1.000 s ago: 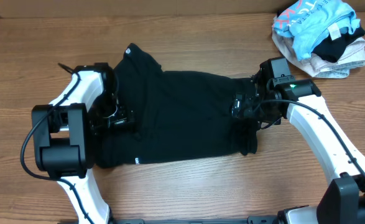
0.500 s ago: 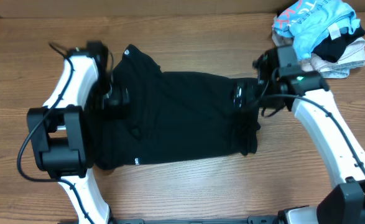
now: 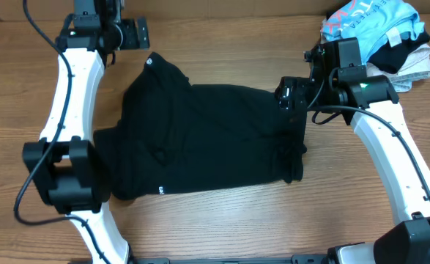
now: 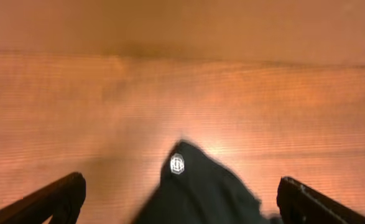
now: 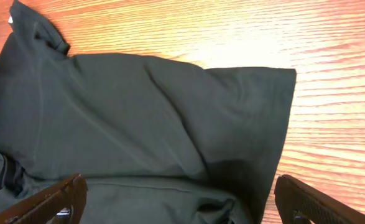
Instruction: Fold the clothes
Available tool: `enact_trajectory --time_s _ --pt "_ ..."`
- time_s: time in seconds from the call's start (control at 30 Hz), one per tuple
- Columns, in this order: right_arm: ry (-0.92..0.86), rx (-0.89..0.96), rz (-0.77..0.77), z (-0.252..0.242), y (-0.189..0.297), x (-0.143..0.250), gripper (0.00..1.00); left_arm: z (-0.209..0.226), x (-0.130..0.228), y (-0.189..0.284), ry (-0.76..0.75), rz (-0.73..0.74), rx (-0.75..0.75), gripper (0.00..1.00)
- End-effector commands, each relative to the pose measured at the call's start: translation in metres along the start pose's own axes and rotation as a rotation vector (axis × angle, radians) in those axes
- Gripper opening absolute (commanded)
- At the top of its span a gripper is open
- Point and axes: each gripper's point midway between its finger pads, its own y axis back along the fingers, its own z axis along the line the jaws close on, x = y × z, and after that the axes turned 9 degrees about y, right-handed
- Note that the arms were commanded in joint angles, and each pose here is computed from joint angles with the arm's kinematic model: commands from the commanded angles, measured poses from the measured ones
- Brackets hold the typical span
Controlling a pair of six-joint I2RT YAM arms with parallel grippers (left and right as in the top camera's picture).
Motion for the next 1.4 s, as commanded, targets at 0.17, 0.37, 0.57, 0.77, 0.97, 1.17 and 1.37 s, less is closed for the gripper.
enact_trajectory --time_s 0.17,0.37,0.57,0.77,0.97,1.17,1.37 --pt "-0.001 0.018 0.012 -0.004 0.005 0.001 0.99 0.0 0.047 -0.097 -0.094 0.078 0.047 0.99" --pt "-0.002 0.019 0.016 -0.004 0.005 0.002 0.96 -0.005 0.07 -0.127 -0.107 0.104 0.058 0.98" --pt "-0.001 0.019 0.015 -0.004 0.005 0.002 0.95 -0.015 0.086 -0.141 -0.122 0.129 0.071 0.86" --pt "-0.001 0.019 0.016 -0.004 0.005 0.002 0.95 -0.011 0.108 -0.152 -0.126 0.182 0.039 0.68" --pt "-0.001 0.019 0.016 -0.004 0.005 0.002 0.95 0.007 0.112 -0.158 -0.106 0.18 -0.046 0.7" --pt "-0.002 0.019 0.016 -0.004 0.005 0.002 0.95 0.004 0.102 -0.16 -0.11 0.14 -0.04 0.69" --pt "-0.001 0.019 0.015 -0.004 0.005 0.002 0.95 0.003 0.099 -0.161 -0.048 0.127 -0.04 0.63"
